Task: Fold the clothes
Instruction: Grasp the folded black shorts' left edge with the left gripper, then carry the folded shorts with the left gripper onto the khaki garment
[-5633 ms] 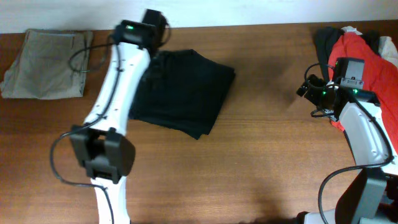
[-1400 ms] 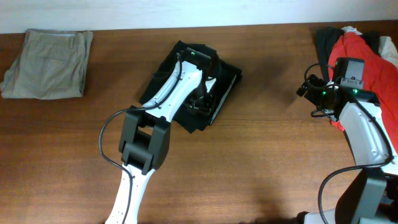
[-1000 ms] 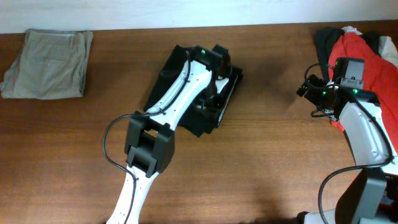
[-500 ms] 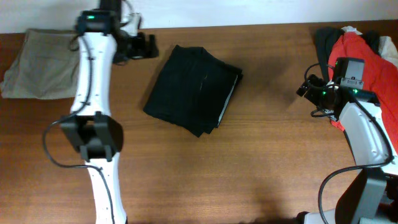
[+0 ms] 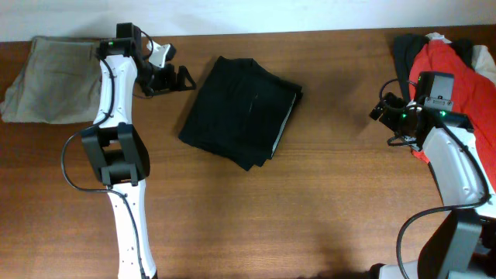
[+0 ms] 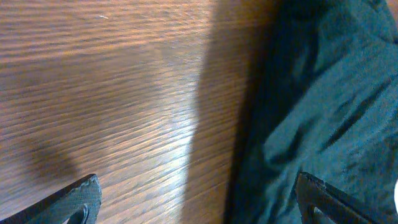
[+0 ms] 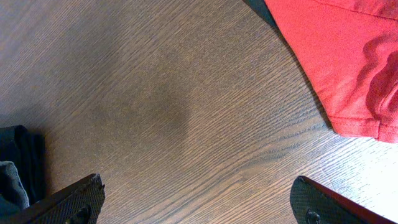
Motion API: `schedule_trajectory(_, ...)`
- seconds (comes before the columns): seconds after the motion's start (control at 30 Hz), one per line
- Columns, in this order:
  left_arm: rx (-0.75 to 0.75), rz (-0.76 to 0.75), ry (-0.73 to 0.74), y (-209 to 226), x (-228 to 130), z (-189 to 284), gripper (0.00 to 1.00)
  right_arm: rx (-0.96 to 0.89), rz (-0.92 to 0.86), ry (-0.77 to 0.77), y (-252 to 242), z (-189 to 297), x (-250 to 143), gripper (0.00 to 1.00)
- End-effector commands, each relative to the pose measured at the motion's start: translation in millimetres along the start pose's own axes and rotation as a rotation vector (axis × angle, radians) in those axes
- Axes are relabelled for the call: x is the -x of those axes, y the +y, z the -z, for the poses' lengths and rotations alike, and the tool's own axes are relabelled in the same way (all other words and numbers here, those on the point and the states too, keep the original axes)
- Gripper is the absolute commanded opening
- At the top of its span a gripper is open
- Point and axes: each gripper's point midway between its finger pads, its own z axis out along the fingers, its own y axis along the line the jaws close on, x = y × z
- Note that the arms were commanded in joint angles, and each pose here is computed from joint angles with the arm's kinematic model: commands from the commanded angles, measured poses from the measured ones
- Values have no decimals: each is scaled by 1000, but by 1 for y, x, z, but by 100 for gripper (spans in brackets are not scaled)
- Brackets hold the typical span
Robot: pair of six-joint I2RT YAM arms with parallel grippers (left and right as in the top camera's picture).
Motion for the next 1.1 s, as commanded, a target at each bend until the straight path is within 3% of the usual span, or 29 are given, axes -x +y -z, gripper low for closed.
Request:
schedule_trajectory(0.0, -128, -33, 37, -16, -10, -30, 99, -6, -14, -13, -2, 3, 2, 99)
schedule_trajectory(0.27, -147, -71, 203, -54, -46, -85, 99, -6, -14, -13, -2, 3, 2, 99)
schedule_trajectory(0.3, -123, -79, 209, -52, -47, -87, 91, -6, -14, -13, -2, 3, 2, 99)
schedule_trajectory(0.33, -111, -80, 212, -50, -48, -87, 62, -6, -14, -13, -2, 3, 2, 99)
schedule_trajectory(0.37, -111, -80, 212, -50, -48, -87, 46, -6, -14, -13, -2, 3, 2, 99)
schedule_trajectory(0.43, -110, -80, 212, -50, -48, -87, 19, -6, -14, -13, -2, 3, 2, 99)
schedule_trajectory(0.5, -96, -83, 211, -48, -47, -85, 1, -6, -13, -13, -2, 3, 2, 99)
schedule_trajectory(0.63, 45, -85, 141, -27, -21, -46, 1, -6, -14, -13, -2, 3, 2, 99)
schedule_trajectory(0.73, 185, -35, 6, -5, 10, 19, 1, -6, -14, -13, -2, 3, 2, 99)
schedule_trajectory(1.07, 357, 80, -181, 84, 22, 122, 1, -6, -14, -13, -2, 3, 2, 99)
